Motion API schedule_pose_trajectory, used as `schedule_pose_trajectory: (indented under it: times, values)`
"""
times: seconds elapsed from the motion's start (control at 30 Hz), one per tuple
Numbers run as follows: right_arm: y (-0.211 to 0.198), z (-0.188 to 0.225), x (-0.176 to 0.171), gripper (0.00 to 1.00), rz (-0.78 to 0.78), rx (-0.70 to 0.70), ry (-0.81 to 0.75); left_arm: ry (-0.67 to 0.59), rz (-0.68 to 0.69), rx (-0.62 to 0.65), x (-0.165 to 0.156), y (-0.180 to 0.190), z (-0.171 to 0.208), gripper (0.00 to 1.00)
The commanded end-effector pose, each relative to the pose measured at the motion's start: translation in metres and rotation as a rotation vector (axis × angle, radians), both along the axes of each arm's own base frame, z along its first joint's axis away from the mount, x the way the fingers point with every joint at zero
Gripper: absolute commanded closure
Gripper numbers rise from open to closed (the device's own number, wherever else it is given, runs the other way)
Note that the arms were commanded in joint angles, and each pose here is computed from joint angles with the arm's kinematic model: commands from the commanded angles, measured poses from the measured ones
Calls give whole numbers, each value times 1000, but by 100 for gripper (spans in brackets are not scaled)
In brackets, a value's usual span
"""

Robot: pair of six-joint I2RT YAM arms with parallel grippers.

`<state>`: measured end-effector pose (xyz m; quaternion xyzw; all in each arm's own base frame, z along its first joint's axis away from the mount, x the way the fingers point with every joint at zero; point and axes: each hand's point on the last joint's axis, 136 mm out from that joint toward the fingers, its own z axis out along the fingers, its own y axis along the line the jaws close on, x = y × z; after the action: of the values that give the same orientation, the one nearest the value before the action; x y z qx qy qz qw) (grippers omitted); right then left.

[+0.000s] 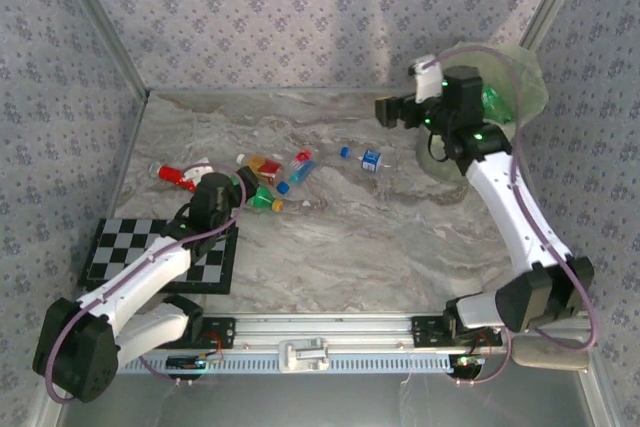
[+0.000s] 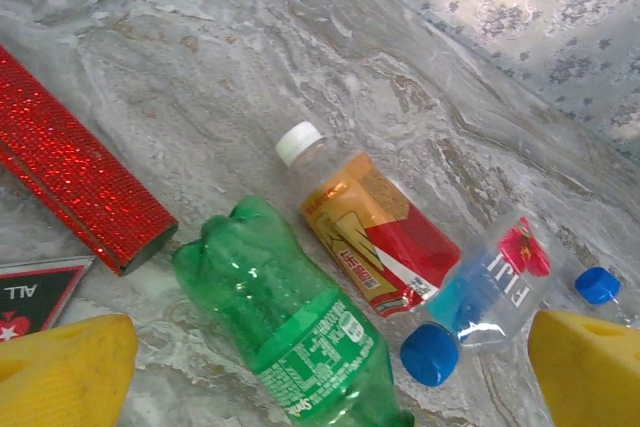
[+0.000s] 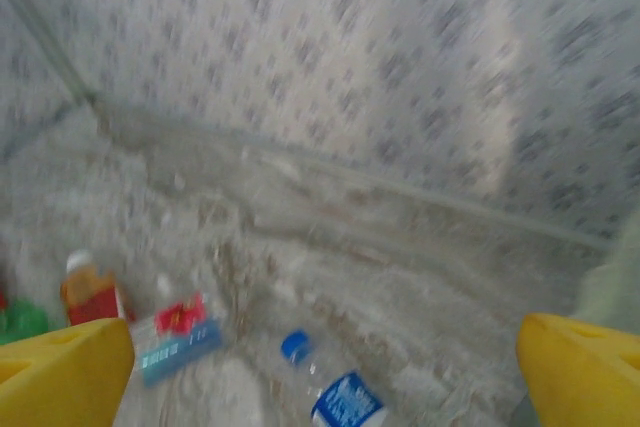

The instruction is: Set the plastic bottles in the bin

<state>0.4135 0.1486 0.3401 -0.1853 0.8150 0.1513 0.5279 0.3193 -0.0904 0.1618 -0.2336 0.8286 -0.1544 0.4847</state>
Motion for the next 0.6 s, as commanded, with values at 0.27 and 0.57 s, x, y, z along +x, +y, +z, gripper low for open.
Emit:
schedule_pose_trajectory:
  times: [0.27,0.57]
  values:
    - [34,-121,17,0,131,-352,297,95,-124,-27,8,-16,-7,0]
    - [35,-200,32,0,168,-624,503,150,-185,-48,13,-31,-17,0]
